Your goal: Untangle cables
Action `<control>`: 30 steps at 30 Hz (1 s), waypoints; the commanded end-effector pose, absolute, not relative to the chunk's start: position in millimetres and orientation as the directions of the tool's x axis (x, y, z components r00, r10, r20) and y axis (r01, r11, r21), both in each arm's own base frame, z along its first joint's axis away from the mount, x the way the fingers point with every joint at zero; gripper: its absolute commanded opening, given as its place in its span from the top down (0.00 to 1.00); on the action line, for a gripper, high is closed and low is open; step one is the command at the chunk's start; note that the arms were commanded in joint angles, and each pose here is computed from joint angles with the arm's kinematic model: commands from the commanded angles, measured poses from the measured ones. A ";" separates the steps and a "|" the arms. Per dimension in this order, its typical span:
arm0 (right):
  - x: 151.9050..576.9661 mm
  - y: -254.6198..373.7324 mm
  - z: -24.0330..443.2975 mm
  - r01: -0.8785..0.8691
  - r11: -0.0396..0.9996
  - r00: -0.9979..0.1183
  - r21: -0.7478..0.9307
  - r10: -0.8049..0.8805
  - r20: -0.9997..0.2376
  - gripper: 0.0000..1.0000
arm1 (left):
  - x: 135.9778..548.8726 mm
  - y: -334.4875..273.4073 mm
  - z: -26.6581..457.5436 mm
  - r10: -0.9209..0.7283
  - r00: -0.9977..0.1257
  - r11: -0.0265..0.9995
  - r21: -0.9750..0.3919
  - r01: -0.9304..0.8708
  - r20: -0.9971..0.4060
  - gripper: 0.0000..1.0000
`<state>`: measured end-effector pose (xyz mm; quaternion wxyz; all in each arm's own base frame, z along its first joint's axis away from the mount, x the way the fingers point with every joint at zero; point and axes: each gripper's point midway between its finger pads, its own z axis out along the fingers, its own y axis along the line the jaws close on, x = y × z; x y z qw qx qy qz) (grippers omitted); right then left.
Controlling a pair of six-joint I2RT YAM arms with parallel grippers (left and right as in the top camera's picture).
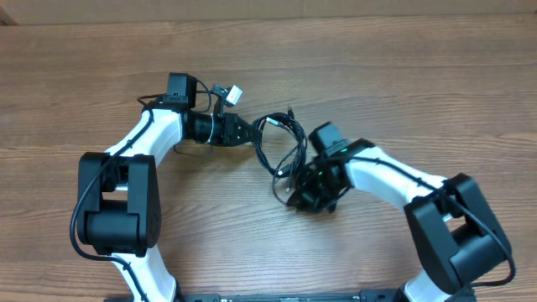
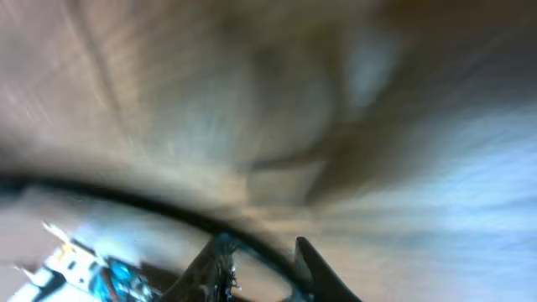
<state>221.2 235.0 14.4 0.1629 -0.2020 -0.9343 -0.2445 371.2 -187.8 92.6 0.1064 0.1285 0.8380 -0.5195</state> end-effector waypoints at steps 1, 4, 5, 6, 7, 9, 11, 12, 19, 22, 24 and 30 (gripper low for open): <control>195.9 263.5 20.9 0.403 0.810 -0.872 0.426 0.199 0.448 0.81 | 371.8 -188.2 88.6 0.116 -0.940 0.431 -0.836 0.339 -0.322 0.96; 188.1 268.6 21.3 0.365 0.824 -0.883 0.434 0.157 0.443 0.84 | 376.5 -180.1 74.6 0.088 -0.959 0.523 -0.807 0.274 -0.269 0.96; 187.2 268.8 22.1 0.349 0.825 -0.887 0.445 0.137 0.440 0.84 | 378.0 -177.2 70.4 0.077 -0.965 0.551 -0.796 0.252 -0.253 0.96; 187.8 267.8 23.9 0.341 0.820 -0.888 0.460 0.121 0.443 0.84 | 378.6 -176.1 68.8 0.073 -0.966 0.561 -0.791 0.245 -0.248 0.96; 188.1 268.6 27.8 0.336 0.806 -0.886 0.487 0.096 0.453 0.85 | 378.5 -176.4 69.2 0.074 -0.966 0.558 -0.792 0.247 -0.249 0.96; 188.1 275.0 46.4 0.313 0.732 -0.879 0.605 -0.017 0.476 0.85 | 378.6 -177.3 70.6 0.074 -0.965 0.551 -0.796 0.251 -0.253 0.96; 189.4 279.6 69.0 0.290 0.624 -0.875 0.725 -0.134 0.465 0.85 | 379.2 -177.4 70.8 0.074 -0.964 0.550 -0.795 0.254 -0.256 0.96; 190.8 279.8 79.6 0.283 0.567 -0.874 0.773 -0.180 0.452 0.85 | 379.6 -177.5 71.1 0.074 -0.963 0.549 -0.796 0.256 -0.258 0.96; 221.1 237.3 80.9 0.342 0.520 -0.892 0.783 -0.082 0.444 0.84 | 370.9 -191.8 99.9 0.133 -0.909 0.357 -0.836 0.416 -0.396 0.96; 233.8 221.9 81.1 0.353 0.498 -0.903 0.792 -0.042 0.428 0.77 | 369.1 -198.0 117.3 0.138 -0.861 0.248 -0.825 0.508 -0.489 0.96; 238.4 215.1 81.2 0.368 0.490 -0.902 0.790 -0.019 0.432 0.73 | 369.1 -202.2 134.7 0.117 -0.829 0.149 -0.815 0.559 -0.547 0.96; 257.6 187.0 65.1 0.295 0.546 -0.944 0.784 0.041 0.326 0.68 | 364.8 -205.4 167.9 0.072 -0.755 -0.041 -0.758 0.651 -0.652 0.96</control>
